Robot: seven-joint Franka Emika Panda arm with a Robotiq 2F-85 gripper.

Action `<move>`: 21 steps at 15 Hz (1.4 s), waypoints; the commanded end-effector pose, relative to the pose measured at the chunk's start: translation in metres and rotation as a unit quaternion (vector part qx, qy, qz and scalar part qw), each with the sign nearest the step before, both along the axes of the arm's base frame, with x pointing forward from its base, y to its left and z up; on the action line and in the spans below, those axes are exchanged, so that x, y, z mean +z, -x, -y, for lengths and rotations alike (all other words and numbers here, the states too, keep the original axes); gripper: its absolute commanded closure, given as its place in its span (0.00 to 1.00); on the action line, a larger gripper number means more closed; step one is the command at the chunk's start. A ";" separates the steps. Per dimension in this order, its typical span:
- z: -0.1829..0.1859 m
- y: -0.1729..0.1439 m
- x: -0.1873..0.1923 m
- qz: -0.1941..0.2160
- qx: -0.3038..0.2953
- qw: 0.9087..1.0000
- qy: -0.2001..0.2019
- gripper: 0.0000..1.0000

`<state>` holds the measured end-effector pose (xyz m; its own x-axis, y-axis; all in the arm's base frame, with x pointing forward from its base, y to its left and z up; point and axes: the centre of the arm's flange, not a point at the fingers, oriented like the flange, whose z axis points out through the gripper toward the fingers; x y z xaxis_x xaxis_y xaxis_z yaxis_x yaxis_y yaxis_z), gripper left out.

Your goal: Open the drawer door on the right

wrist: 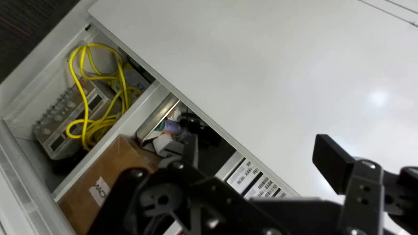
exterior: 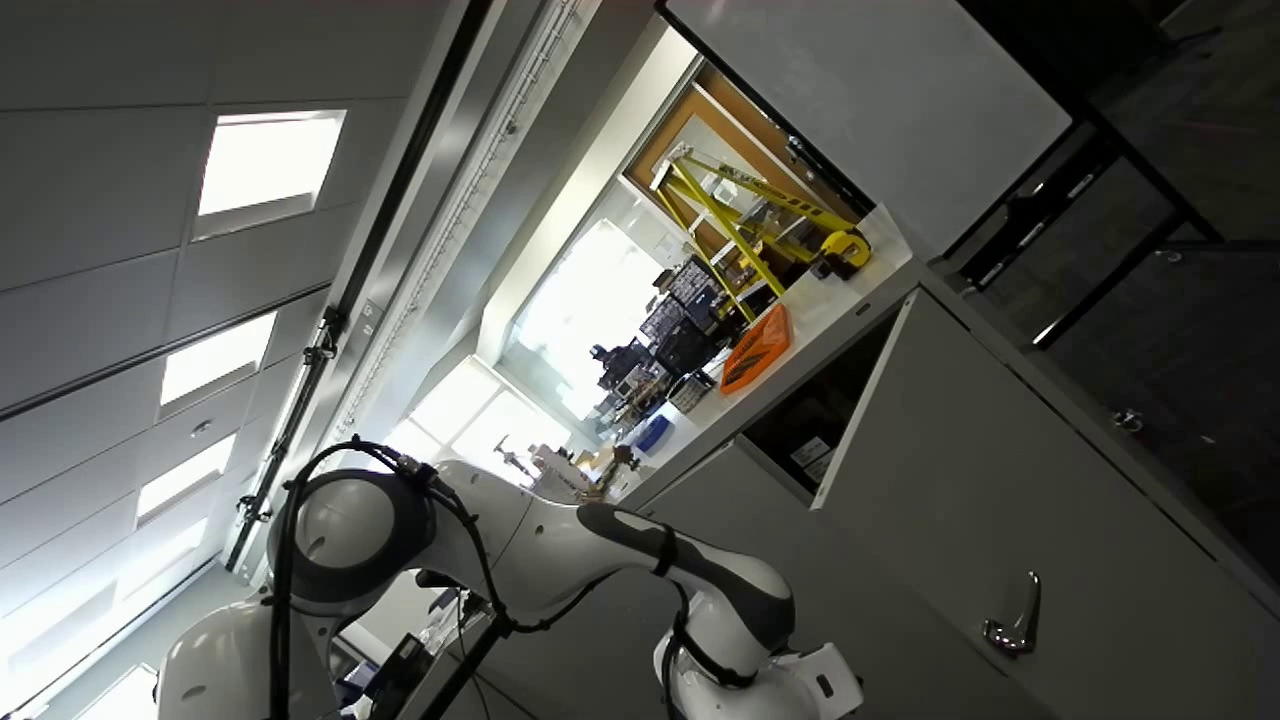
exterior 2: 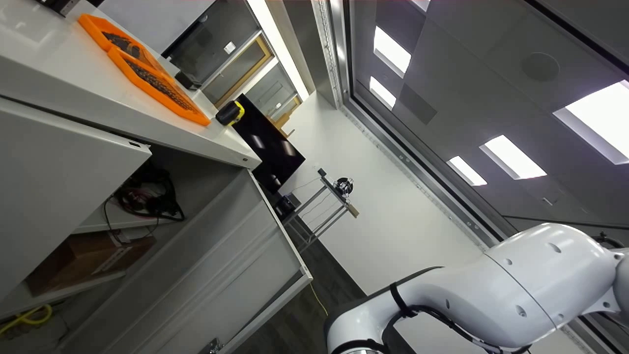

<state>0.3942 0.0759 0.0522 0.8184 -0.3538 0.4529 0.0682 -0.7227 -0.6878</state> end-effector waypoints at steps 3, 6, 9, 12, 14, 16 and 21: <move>-0.021 -0.038 0.012 0.073 -0.033 0.996 0.034 0.58; -0.023 -0.059 0.015 0.122 -0.060 0.988 0.072 0.80; 0.009 -0.085 0.021 0.142 -0.107 0.980 0.090 0.99; 0.040 -0.100 0.026 0.144 -0.146 0.973 0.105 1.00; 0.053 -0.107 0.028 0.143 -0.162 0.970 0.111 1.00; 0.060 -0.108 0.029 0.137 -0.171 0.969 0.114 1.00; 0.045 -0.089 0.033 0.109 -0.137 0.978 0.112 1.00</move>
